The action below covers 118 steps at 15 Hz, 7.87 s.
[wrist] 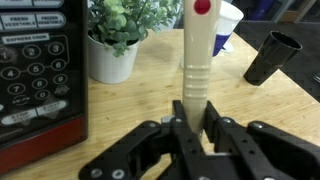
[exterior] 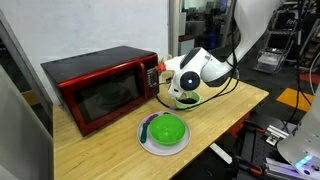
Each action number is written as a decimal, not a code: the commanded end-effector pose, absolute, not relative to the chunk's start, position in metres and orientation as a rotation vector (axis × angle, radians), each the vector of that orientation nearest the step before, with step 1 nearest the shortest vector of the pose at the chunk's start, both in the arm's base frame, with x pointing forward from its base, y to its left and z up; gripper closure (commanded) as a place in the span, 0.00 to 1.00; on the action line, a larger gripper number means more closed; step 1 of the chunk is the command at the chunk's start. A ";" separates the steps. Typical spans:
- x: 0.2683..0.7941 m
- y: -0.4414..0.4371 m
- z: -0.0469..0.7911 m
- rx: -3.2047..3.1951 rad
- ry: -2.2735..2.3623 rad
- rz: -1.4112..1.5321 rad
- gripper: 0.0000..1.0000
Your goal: Use the spoon to transfer beans from the light-green bowl to the dark green bowl
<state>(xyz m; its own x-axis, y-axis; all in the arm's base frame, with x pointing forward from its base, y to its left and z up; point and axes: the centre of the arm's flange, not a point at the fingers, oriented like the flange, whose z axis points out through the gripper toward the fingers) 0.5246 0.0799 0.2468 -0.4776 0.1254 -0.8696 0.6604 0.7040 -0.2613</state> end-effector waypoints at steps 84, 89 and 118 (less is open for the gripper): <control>0.488 0.096 0.319 0.599 2.310 -0.019 0.94; 0.487 0.129 0.320 0.737 2.324 0.069 0.94; 0.501 0.171 0.313 1.101 2.116 0.061 0.94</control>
